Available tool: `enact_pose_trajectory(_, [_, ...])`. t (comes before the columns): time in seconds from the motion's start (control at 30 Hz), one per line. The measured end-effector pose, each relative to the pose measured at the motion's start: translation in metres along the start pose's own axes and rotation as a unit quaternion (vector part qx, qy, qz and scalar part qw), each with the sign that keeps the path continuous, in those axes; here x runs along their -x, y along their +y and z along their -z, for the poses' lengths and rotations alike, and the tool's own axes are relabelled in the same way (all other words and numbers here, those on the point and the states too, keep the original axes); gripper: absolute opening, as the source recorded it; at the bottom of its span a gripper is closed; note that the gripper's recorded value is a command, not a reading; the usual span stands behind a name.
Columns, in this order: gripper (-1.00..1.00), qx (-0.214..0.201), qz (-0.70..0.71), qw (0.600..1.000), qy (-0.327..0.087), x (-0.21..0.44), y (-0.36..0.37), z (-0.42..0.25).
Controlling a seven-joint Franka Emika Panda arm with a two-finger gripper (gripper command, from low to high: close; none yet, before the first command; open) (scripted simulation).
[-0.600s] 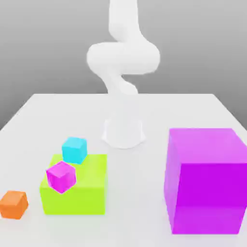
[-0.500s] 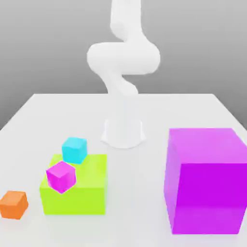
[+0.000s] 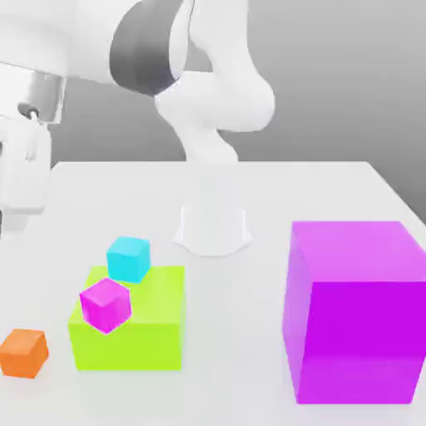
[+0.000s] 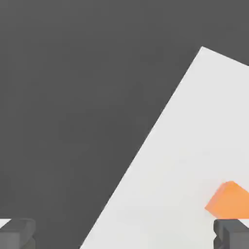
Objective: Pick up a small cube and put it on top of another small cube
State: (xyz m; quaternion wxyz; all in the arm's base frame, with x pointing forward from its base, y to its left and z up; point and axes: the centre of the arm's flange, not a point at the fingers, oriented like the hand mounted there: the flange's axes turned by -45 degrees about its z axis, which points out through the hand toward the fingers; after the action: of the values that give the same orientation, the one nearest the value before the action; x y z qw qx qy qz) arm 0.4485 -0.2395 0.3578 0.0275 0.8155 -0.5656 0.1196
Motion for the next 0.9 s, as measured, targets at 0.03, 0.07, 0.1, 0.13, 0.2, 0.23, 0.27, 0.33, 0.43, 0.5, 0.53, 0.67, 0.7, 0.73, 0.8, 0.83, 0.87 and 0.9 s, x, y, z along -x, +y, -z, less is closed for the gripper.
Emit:
enact_pose_trajectory(0.03, [0.0, 0.01, -0.031, 0.999, -0.01, -0.006, 0.013, -0.019])
enact_pose_trajectory(0.07, [0.0, 0.019, -0.062, 0.998, -0.021, -0.01, 0.027, -0.038])
enact_pose_trajectory(0.1, [0.0, 0.027, -0.086, 0.995, -0.032, -0.01, 0.036, -0.056])
enact_pose_trajectory(0.13, [0.0, 0.035, -0.111, 0.992, -0.043, -0.009, 0.044, -0.074])
enact_pose_trajectory(0.2, [0.0, 0.05, -0.161, 0.984, -0.066, -0.006, 0.064, -0.108])
enact_pose_trajectory(0.23, [0.0, 0.057, -0.187, 0.978, -0.077, -0.004, 0.075, -0.125])
enact_pose_trajectory(0.27, [0.0, 0.064, -0.214, 0.971, -0.088, -0.001, 0.086, -0.141])
enact_pose_trajectory(0.33, [0.0, 0.069, -0.236, 0.964, -0.097, 0.003, 0.096, -0.168])
enact_pose_trajectory(0.43, [0.0, 0.071, -0.242, 0.963, -0.099, 0.012, 0.102, -0.207])
enact_pose_trajectory(0.5, [-1.0, 0.072, -0.242, 0.962, -0.099, 0.015, 0.103, -0.216])
enact_pose_trajectory(0.53, [-1.0, 0.072, -0.242, 0.962, -0.099, 0.015, 0.103, -0.216])
enact_pose_trajectory(0.67, [-1.0, 0.071, -0.242, 0.963, -0.098, 0.016, 0.104, -0.22])
enact_pose_trajectory(0.7, [-1.0, 0.071, -0.243, 0.962, -0.099, 0.015, 0.103, -0.216])
enact_pose_trajectory(0.73, [-1.0, 0.071, -0.243, 0.962, -0.099, 0.012, 0.102, -0.207])
enact_pose_trajectory(0.8, [-1.0, 0.071, -0.243, 0.962, -0.099, 0.007, 0.1, -0.185])
enact_pose_trajectory(0.83, [-1.0, 0.071, -0.243, 0.962, -0.099, 0.004, 0.099, -0.173])
enact_pose_trajectory(0.87, [-1.0, 0.072, -0.239, 0.963, -0.1, 0.002, 0.097, -0.164])
enact_pose_trajectory(0.9, [-1.0, 0.074, -0.227, 0.965, -0.104, -0.002, 0.092, -0.162])
